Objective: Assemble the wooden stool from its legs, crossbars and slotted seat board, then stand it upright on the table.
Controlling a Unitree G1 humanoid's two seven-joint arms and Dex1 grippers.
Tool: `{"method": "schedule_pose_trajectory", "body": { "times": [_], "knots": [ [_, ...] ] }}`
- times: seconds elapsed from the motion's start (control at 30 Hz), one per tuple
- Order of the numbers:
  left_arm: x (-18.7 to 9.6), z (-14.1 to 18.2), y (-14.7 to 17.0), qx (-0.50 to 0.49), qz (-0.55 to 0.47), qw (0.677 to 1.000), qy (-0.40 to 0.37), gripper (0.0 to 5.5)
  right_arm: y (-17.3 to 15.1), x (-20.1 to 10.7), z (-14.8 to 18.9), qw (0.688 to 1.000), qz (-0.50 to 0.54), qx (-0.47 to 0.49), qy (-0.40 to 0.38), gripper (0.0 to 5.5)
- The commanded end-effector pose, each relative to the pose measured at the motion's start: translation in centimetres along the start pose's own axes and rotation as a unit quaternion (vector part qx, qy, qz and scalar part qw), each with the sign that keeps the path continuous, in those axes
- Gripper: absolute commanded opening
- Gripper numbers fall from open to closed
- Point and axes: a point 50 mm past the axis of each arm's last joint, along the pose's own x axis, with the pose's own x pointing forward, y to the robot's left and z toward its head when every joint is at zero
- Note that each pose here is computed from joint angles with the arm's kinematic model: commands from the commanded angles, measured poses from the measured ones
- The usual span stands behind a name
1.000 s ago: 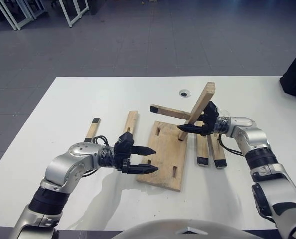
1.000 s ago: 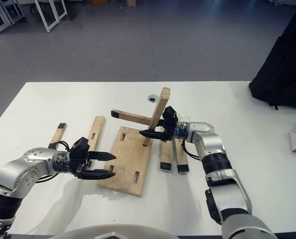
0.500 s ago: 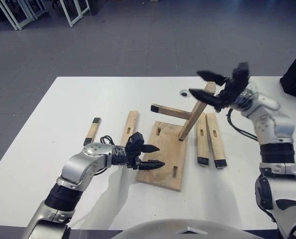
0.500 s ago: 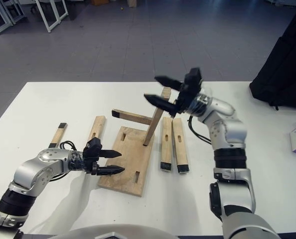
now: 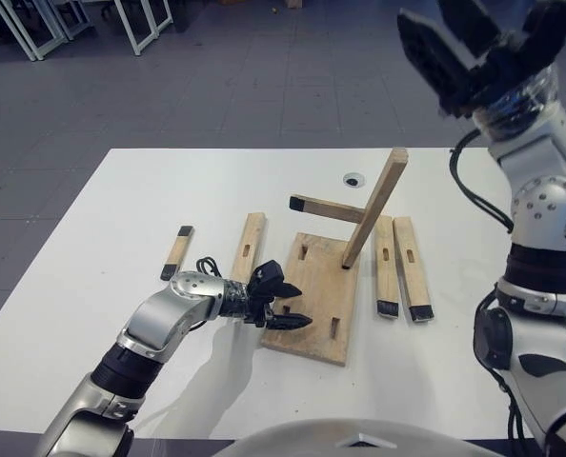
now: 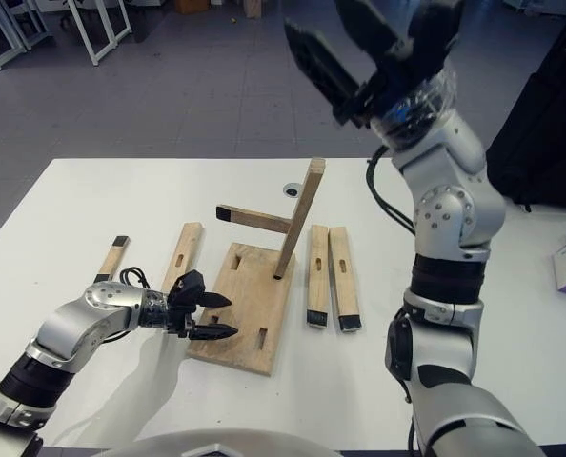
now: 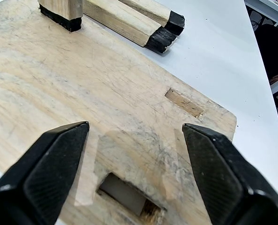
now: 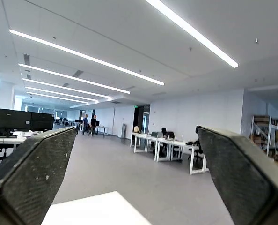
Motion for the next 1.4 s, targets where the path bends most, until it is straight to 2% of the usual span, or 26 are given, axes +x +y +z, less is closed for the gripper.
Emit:
{"method": "schedule_pose_trajectory", "body": {
  "times": [0.03,0.3,0.33,0.4,0.47,0.5,0.57,0.77,0.83,0.97,1.07,1.13,1.2,1.27,1.33,1.4],
  "knots": [
    [0.2,-3.0,-0.2,-0.045,0.003,0.997,0.065,3.69,-0.2,2.0,1.1,1.0,-0.001,-0.019,-0.014,4.68],
    [0.4,-3.1,-0.3,-0.04,0.002,0.997,0.067,3.69,-2.5,3.2,-1.0,0.997,-0.071,-0.009,0.039,4.68],
    [0.3,-3.2,-0.3,-0.041,0.003,0.997,0.069,3.69,-2.3,3.0,-2.7,0.995,-0.068,0.013,0.069,4.68],
    [0.4,-3.3,-0.2,-0.04,0.005,0.997,0.069,3.69,-0.9,0.8,-8.9,0.979,-0.051,0.023,0.197,4.68],
    [0.6,-3.3,-0.2,-0.039,0.005,0.997,0.068,3.69,1.6,-3.3,-15.0,0.94,-0.024,0.069,0.335,4.68],
    [0.6,-3.3,-0.2,-0.038,0.005,0.997,0.069,3.69,3.1,-5.1,-16.6,0.921,0.003,0.079,0.383,4.68],
    [0.5,-3.5,-0.3,-0.038,0.007,0.997,0.073,3.69,5.0,-6.6,-17.5,0.905,0.035,0.092,0.413,4.68],
    [0.5,-3.9,-0.2,-0.04,0.014,0.996,0.075,3.69,2.7,-5.0,-15.6,0.928,-0.027,0.07,0.365,4.68],
    [0.6,-3.8,-0.1,-0.038,0.014,0.997,0.073,3.69,2.3,-3.9,-14.2,0.945,-0.038,0.067,0.319,4.68],
    [0.6,-3.9,-0.3,-0.038,0.013,0.997,0.07,3.69,0.8,-1.3,-8.9,0.98,-0.084,0.072,0.165,4.68],
    [0.5,-4.0,-0.4,-0.04,0.015,0.997,0.069,3.69,-0.7,-0.4,-4.8,0.988,-0.115,0.079,0.071,4.68],
    [0.5,-4.1,-0.4,-0.04,0.016,0.997,0.069,3.69,-1.5,0.0,-3.3,0.988,-0.128,0.074,0.047,4.68],
    [0.5,-4.1,-0.4,-0.039,0.016,0.997,0.069,3.69,-1.8,0.2,-2.8,0.988,-0.129,0.072,0.046,4.68],
    [0.5,-4.1,-0.3,-0.038,0.017,0.997,0.069,3.69,-1.4,0.0,-4.1,0.985,-0.123,0.087,0.08,4.68],
    [0.5,-4.1,-0.3,-0.038,0.016,0.997,0.07,3.69,-0.4,-1.0,-7.3,0.976,-0.112,0.113,0.148,4.68],
    [0.6,-4.1,-0.4,-0.037,0.016,0.997,0.071,3.69,1.2,-3.6,-11.9,0.951,-0.108,0.165,0.24,4.68]
  ]
}}
